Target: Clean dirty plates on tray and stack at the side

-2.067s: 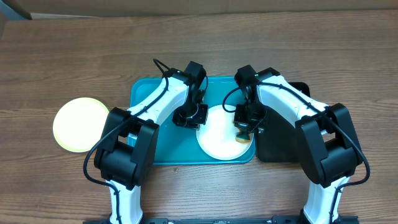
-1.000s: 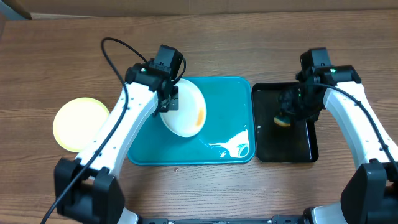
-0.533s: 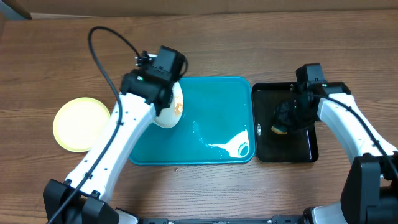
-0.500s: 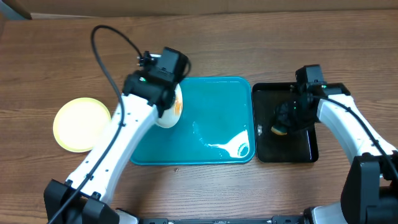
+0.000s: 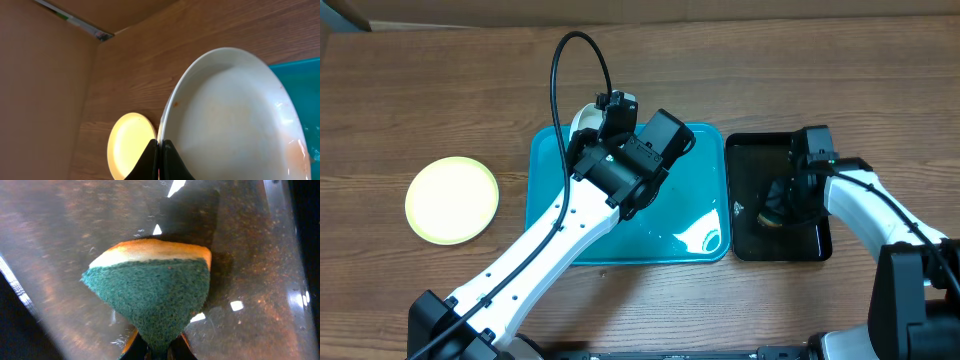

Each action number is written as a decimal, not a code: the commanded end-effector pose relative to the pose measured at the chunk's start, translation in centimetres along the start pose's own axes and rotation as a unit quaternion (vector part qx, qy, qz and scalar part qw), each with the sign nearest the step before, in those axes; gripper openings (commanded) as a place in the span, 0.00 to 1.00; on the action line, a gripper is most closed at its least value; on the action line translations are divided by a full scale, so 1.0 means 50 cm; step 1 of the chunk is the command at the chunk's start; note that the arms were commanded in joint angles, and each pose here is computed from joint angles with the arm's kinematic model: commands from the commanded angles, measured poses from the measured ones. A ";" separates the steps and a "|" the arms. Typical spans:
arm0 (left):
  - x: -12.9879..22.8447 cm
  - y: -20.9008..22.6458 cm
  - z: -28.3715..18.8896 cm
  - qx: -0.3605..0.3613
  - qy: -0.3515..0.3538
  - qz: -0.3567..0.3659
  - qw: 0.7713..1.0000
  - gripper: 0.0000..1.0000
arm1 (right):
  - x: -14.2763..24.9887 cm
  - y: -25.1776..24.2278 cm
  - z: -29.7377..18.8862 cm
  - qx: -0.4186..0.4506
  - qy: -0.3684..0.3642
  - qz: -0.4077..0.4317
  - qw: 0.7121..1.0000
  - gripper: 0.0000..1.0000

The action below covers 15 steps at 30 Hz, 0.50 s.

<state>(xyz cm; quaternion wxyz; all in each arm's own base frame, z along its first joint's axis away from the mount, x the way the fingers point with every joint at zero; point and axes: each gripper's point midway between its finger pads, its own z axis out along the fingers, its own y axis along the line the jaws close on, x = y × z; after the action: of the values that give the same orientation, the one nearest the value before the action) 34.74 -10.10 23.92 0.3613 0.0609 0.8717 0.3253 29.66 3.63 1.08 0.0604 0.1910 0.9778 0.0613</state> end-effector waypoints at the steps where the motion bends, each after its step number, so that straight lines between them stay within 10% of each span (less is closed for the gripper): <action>1: -0.009 0.028 -0.016 -0.018 -0.018 -0.018 1.000 0.04 | 0.013 -0.025 0.025 0.016 -0.008 0.030 0.999 0.04; 15: 0.009 0.037 -0.016 -0.026 -0.003 0.008 1.000 0.04 | -0.005 0.068 -0.060 -0.077 0.036 -0.037 0.996 0.04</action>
<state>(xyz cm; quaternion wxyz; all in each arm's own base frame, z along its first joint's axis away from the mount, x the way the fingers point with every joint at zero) 33.95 -9.26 23.79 0.3405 0.0753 0.8702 0.3481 27.91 5.39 1.50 0.0115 0.1748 0.9785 0.1092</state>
